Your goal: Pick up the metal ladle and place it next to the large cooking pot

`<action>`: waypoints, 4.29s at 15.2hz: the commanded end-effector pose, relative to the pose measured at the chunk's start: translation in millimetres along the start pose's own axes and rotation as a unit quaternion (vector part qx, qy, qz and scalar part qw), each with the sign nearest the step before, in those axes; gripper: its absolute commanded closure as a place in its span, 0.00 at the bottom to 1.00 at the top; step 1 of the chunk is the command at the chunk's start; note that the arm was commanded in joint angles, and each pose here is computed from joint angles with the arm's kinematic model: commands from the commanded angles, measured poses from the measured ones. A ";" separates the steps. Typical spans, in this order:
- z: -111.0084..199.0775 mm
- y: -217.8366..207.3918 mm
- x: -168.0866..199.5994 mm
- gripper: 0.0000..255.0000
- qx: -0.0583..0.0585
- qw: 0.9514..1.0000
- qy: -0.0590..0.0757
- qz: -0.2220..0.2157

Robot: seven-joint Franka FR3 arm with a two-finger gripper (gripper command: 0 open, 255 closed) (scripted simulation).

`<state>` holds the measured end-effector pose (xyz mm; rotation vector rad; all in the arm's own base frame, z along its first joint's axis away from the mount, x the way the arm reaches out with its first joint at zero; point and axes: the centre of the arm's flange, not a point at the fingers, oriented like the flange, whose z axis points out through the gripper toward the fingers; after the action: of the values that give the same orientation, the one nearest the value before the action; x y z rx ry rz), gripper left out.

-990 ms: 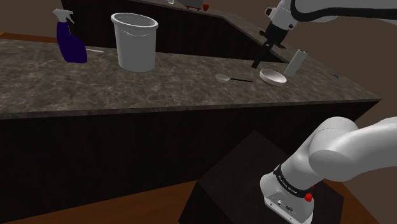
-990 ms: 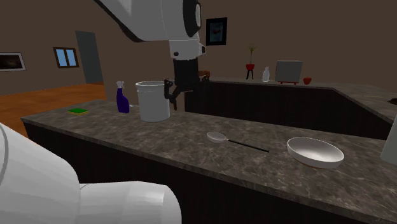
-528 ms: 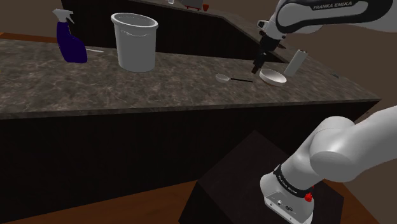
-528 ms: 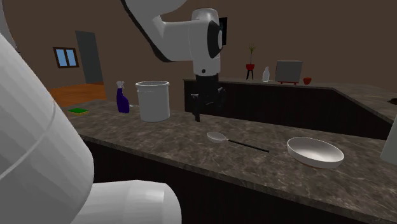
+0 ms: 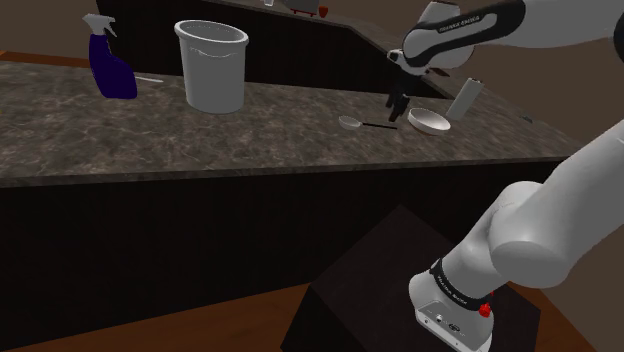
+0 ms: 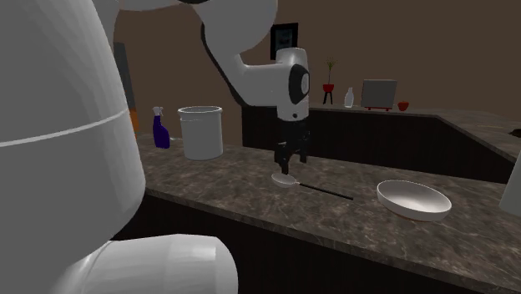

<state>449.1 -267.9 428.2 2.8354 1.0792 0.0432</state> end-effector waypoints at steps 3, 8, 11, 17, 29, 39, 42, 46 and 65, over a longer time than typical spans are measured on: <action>34.1 37.5 2.8 0.00 -0.002 0.998 -0.011 -0.067; 77.4 85.5 13.5 0.00 -0.003 0.989 -0.024 -0.145; 98.9 108.4 21.2 0.00 -0.004 0.983 -0.030 -0.184; 130.5 109.0 19.3 0.00 -0.004 0.983 -0.030 -0.184; 138.7 109.2 18.9 1.00 -0.004 0.983 -0.030 -0.184; 123.0 110.9 18.7 1.00 -0.004 0.983 -0.030 -0.184; 107.3 112.7 18.5 1.00 -0.004 0.983 -0.030 -0.184; 86.3 115.0 18.3 1.00 -0.004 0.983 -0.030 -0.184; -13.4 126.1 17.1 1.00 -0.004 0.983 -0.030 -0.184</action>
<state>544.3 -348.6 449.6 2.5629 1.5605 -0.0665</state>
